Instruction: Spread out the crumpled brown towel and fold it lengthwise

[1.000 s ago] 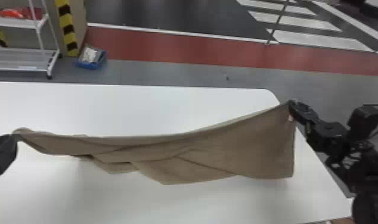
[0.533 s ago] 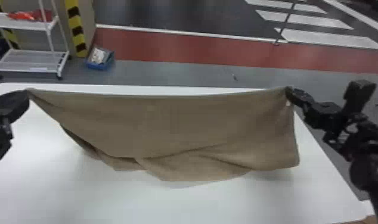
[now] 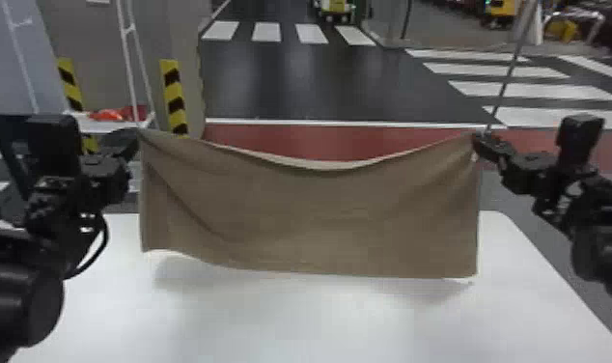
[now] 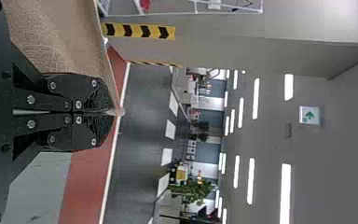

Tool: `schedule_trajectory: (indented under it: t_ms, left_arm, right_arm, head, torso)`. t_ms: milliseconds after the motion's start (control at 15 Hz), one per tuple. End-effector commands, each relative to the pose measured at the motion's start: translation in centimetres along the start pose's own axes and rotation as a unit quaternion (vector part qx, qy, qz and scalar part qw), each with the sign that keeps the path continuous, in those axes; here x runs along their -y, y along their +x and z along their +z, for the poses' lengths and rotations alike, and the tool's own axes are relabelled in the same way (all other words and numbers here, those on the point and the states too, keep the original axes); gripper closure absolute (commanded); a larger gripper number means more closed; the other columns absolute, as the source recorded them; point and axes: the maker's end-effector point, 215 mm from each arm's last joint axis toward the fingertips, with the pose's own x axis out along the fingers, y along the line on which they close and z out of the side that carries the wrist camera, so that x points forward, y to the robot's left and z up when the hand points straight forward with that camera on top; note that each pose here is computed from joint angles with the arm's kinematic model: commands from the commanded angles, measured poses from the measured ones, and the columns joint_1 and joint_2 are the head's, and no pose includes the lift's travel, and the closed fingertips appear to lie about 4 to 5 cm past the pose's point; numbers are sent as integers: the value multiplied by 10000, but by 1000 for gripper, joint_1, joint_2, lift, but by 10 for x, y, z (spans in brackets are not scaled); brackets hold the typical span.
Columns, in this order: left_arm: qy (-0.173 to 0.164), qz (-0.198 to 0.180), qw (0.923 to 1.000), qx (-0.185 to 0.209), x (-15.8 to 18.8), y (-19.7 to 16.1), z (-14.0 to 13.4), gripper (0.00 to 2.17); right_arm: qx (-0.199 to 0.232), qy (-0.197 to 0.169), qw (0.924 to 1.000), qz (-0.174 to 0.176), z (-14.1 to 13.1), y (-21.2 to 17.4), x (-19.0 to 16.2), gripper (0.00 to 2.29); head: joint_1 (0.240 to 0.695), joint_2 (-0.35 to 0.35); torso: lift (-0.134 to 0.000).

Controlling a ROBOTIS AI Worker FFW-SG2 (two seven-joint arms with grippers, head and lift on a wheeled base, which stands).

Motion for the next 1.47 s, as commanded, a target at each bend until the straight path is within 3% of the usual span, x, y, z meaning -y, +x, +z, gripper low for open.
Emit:
schedule_trajectory:
  t_ms: [0, 67, 200, 267, 400, 467, 733, 867, 1067, 1200, 1400]
  left_arm:
    - [-38, -44, 9998, 208, 7, 4, 26, 1447]
    - [-33, -92, 9998, 188, 10, -6, 21, 1447]
    - [46, -216, 9995, -205, 17, -47, -31, 1447]
    - [108, -260, 9988, -398, 19, -71, -59, 1447]
    - [344, -264, 9974, -582, 18, -123, -106, 1447]
    - [336, -247, 9976, -556, 16, -143, -116, 1447]
    - [370, -202, 9959, -795, 8, -206, -140, 1447]
    - [541, -224, 9913, -1176, 8, -236, -149, 1447]
    - [784, -227, 9753, -2051, 5, -278, -179, 1447]
    - [1006, -258, 9666, -2342, 7, -299, -186, 1447]
    - [1045, -364, 9576, -2658, 13, -321, -193, 1447]
  right_arm:
    - [469, 33, 9989, -10, 36, -3, 19, 1531]
    - [522, -20, 9986, 125, 34, -11, 20, 1531]
    - [192, 5, 9990, 392, -21, -44, 12, 1531]
    - [68, 77, 9980, 617, -47, -61, -4, 1531]
    - [-220, 118, 9957, 897, -99, -117, -17, 1531]
    - [-249, 255, 9953, 898, -113, -144, -12, 1531]
    - [-546, 730, 9934, 695, -170, -222, 9, 1531]
    - [-542, 843, 9929, 640, -176, -246, 9, 1531]
    - [-518, 949, 9929, 499, -182, -265, 16, 1531]
    - [-508, 1006, 9927, 436, -185, -276, 21, 1531]
    - [-483, 1034, 9927, 395, -185, -290, 23, 1531]
  head:
    - [418, -92]
    - [398, -96]
    - [377, -112]
    - [393, -117]
    - [453, -123]
    - [545, -126]
    - [692, -164]
    - [695, -187]
    - [695, -221]
    - [695, -235]
    - [695, -264]
  torso:
    - [-124]
    - [-124]
    - [-124]
    - [-124]
    - [-124]
    - [-124]
    - [-124]
    - [-124]
    - [-124]
    - [-124]
    - [-124]
